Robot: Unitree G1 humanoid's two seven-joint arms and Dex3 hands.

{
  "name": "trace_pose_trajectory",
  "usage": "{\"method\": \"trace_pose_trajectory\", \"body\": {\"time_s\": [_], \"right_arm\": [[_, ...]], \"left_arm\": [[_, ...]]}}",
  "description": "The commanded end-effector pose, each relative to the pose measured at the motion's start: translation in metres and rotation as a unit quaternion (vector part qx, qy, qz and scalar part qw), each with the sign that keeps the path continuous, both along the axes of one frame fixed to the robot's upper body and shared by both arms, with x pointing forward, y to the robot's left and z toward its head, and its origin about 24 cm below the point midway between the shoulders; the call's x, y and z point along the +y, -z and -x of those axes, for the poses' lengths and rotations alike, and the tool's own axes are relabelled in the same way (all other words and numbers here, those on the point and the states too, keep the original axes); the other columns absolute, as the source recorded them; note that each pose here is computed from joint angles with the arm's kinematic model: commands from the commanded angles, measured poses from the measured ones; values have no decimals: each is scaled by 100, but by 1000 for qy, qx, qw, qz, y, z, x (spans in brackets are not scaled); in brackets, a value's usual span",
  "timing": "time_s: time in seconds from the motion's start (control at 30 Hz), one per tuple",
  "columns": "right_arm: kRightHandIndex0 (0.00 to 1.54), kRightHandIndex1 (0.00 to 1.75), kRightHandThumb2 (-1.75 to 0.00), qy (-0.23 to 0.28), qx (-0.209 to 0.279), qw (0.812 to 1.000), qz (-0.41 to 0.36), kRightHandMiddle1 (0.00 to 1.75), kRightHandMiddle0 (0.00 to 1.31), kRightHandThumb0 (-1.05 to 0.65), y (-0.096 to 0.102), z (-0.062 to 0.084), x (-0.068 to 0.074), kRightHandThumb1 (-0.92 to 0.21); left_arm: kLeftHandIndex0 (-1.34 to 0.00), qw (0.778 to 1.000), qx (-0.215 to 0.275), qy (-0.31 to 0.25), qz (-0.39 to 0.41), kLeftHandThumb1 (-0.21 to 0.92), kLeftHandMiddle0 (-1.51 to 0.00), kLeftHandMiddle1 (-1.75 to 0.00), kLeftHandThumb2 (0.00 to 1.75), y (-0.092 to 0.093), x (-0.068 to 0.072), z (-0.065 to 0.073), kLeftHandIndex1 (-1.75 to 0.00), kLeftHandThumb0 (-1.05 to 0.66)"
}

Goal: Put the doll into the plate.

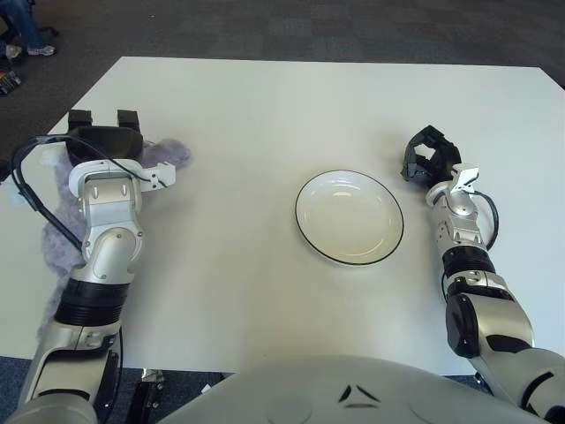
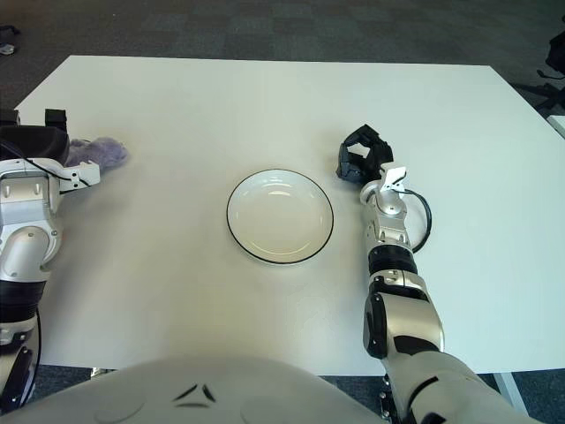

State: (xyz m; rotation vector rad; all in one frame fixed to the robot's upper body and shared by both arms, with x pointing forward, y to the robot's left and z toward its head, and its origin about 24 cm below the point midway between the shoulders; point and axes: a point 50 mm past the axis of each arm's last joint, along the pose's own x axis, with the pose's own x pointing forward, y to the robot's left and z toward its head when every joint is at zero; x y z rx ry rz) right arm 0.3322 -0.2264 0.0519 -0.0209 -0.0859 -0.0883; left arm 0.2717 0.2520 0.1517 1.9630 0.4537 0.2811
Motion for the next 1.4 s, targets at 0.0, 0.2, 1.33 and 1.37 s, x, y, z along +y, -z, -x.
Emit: {"method": "trace_pose_trajectory", "body": {"time_s": [0.0,0.2,1.33,1.37], "right_arm": [[124,175,-128,3,27,1000,-11,175,59,-48,12,7,-2,-34],[125,175,-129,1,29,999,-15,175,60,-48,12,7,-2,-34],[124,175,-129,-12,37,999,-18,175,60,-48,11,7,-1,-34],[124,175,-129,-13,37,999,-18,175,60,-48,10,7,-1,-34]], "left_arm": [[-5,1000,-11,2,10,47,-46,-175,108,0,0,-2,-121,27],[-37,999,-31,11,29,42,-51,-175,114,0,1,-2,-151,9],[-67,947,-231,181,130,10,-76,-171,149,5,-24,-11,-155,-1],[-68,943,-238,187,135,10,-74,-169,149,5,-24,-12,-158,-1]]}}
